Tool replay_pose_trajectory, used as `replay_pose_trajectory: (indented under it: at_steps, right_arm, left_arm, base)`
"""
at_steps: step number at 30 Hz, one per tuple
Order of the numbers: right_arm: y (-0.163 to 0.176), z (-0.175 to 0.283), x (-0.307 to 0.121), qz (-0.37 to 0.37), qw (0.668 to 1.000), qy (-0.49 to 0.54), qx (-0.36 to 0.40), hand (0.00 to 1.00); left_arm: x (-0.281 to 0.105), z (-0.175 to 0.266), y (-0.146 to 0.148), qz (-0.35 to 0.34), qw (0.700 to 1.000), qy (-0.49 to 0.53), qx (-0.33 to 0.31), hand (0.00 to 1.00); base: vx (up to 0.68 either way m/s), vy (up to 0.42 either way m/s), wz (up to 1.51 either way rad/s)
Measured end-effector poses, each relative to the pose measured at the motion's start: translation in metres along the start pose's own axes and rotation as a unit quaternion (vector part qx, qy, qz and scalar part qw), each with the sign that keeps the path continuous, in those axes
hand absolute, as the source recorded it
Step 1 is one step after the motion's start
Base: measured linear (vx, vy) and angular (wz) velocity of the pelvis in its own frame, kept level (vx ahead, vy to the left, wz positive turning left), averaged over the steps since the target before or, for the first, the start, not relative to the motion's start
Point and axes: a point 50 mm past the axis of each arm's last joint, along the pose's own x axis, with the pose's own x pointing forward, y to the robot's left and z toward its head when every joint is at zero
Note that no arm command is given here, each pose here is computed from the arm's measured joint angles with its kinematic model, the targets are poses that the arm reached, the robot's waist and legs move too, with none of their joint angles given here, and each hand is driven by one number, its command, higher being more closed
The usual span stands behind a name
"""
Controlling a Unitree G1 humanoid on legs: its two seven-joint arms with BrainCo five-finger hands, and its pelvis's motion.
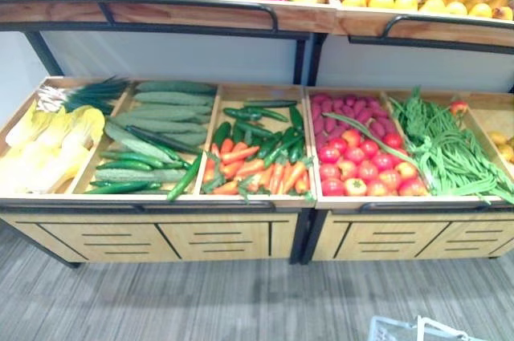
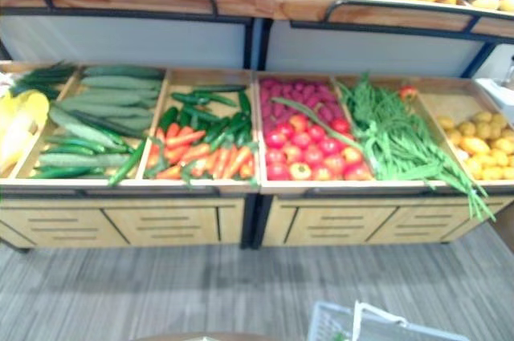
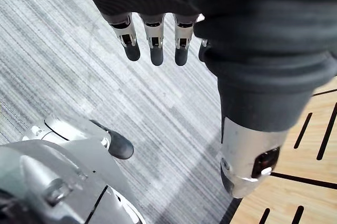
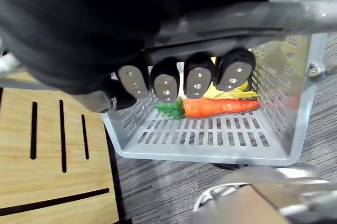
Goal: Pick vegetable in the basket
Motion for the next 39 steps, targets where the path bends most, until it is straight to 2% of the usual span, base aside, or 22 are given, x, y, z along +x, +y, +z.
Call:
replay_pose_trajectory:
  at_steps: [4,12,14,18,19,23,25,27,31,36,39]
  right_arm:
    - [0.001,-0.008,-0.001,-0.002,1.000,0.017,-0.005,1.00]
    - [0.007,-0.003,0.001,0.019,0.998,0.012,-0.061,1.00]
    - [0.005,0.004,0.003,0.020,0.997,0.002,-0.078,1.00]
    - [0.002,0.008,0.004,0.015,0.997,-0.003,-0.069,1.00]
    - [0.006,0.019,0.004,0.018,0.997,-0.031,-0.067,1.00]
    - [0.027,0.066,-0.001,0.042,0.985,-0.152,-0.066,1.00]
    - [0.024,0.061,0.001,0.032,0.991,-0.125,-0.034,1.00]
    - [0.019,0.051,0.003,0.022,0.994,-0.102,-0.027,1.00]
    - [0.023,0.033,0.003,0.024,0.998,-0.057,-0.020,1.00]
    - [0.009,0.019,0.006,0.005,0.999,-0.013,-0.031,1.00]
    - [0.010,0.009,0.004,0.002,1.000,0.014,-0.017,1.00]
  left_arm:
    - [0.001,0.001,-0.010,-0.035,0.999,0.010,-0.029,0.00]
    - [0.003,0.010,-0.015,-0.071,0.996,-0.011,0.051,0.00]
    - [0.004,0.011,-0.019,-0.099,0.991,-0.013,0.095,0.00]
    - [0.004,0.013,-0.023,-0.108,0.990,-0.008,0.094,0.00]
    - [0.005,0.017,-0.025,-0.110,0.990,-0.010,0.083,0.00]
    - [0.006,0.030,-0.028,-0.100,0.989,-0.038,0.107,0.00]
    - [0.003,0.040,-0.040,-0.109,0.988,-0.062,0.085,0.00]
    - [0.003,0.041,-0.040,-0.108,0.988,-0.064,0.086,0.00]
    - [0.004,0.049,-0.045,-0.116,0.984,-0.073,0.113,0.00]
    - [-0.008,0.052,-0.083,-0.172,0.968,-0.085,0.159,0.00]
    - [-0.011,0.057,-0.090,-0.188,0.964,-0.097,0.161,0.00]
  base:
    - [0.08,-0.003,0.09]
    - [0.01,-0.002,0.00]
    - [-0.06,-0.022,-0.65]
    - [-0.02,0.003,-0.41]
    - [-0.06,0.065,-1.54]
    - [-0.17,0.054,-2.55]
    - [-0.21,0.023,-2.10]
    - [-0.11,0.006,-1.56]
    - [-0.07,-0.132,-1.40]
    - [-0.13,-0.151,-0.84]
    - [-0.15,-0.086,-0.22]
